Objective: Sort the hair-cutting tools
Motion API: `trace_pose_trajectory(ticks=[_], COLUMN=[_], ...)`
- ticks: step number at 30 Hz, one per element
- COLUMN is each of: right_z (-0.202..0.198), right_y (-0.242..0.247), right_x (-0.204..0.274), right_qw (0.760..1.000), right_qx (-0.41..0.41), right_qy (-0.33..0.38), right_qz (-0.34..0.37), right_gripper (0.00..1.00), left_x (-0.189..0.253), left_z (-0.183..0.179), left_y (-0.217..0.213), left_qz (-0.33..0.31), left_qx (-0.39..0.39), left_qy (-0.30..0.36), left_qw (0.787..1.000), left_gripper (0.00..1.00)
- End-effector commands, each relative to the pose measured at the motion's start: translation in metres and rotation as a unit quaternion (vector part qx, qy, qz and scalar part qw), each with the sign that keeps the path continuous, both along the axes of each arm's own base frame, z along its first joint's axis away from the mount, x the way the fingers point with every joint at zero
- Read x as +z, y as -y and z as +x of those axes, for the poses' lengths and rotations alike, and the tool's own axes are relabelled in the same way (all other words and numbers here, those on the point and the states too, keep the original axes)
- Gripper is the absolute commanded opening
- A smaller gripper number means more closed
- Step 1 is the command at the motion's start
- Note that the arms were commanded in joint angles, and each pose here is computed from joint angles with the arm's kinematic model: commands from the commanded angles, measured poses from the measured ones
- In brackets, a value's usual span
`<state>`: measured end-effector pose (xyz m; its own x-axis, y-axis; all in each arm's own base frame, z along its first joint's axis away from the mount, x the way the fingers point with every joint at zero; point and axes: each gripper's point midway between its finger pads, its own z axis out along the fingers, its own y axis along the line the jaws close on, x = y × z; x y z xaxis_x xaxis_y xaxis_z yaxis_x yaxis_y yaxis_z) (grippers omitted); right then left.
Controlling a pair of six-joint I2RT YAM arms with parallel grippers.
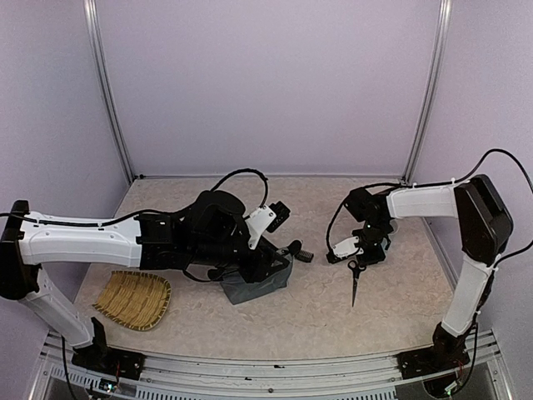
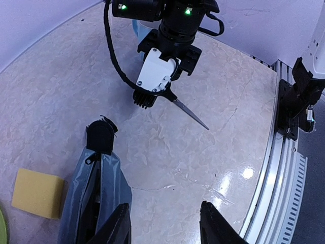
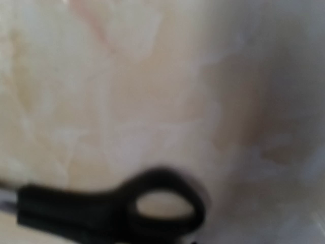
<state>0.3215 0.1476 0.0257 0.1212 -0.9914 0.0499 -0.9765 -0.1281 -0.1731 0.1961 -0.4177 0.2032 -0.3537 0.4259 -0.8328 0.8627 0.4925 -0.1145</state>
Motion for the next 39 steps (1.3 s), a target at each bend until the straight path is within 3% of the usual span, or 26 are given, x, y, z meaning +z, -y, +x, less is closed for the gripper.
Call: trace_pose_trajectory(ticks=[1, 6, 11, 16, 21, 28, 39], right_z=[0.004, -0.004, -0.030, -0.068, -0.089, -0.102, -0.109], right_y=[0.002, 0.002, -0.001, -0.022, -0.026, -0.024, -0.024], right_x=[-0.010, -0.023, -0.036, -0.030, -0.036, -0.045, -0.046], right_qw=[1.000, 0.999, 0.998, 0.992, 0.985, 0.982, 0.980], right_qx=[-0.002, -0.007, -0.003, -0.011, -0.038, -0.046, -0.053], right_qy=[0.000, -0.023, -0.057, -0.094, -0.127, -0.135, -0.140], right_qz=[-0.022, -0.020, -0.012, 0.083, 0.112, 0.125, 0.134], right_gripper=[0.24, 0.23, 0.06, 0.00, 0.00, 0.00, 0.00], left_x=[0.015, 0.014, 0.011, 0.001, -0.018, -0.060, -0.149], left_z=[-0.004, -0.005, -0.002, -0.005, -0.021, -0.035, -0.018], left_y=[0.005, 0.006, 0.006, 0.010, 0.028, 0.061, 0.095], left_qz=[-0.034, -0.035, -0.037, -0.048, -0.043, 0.017, 0.136], left_qx=[-0.009, -0.012, 0.000, 0.007, -0.027, -0.045, 0.047], left_qy=[0.004, 0.003, -0.005, -0.032, -0.057, -0.074, -0.089], left_qw=[0.999, 0.999, 0.999, 0.998, 0.997, 0.996, 0.986], left_gripper=[0.45, 0.45, 0.45, 0.45, 0.45, 0.44, 0.41])
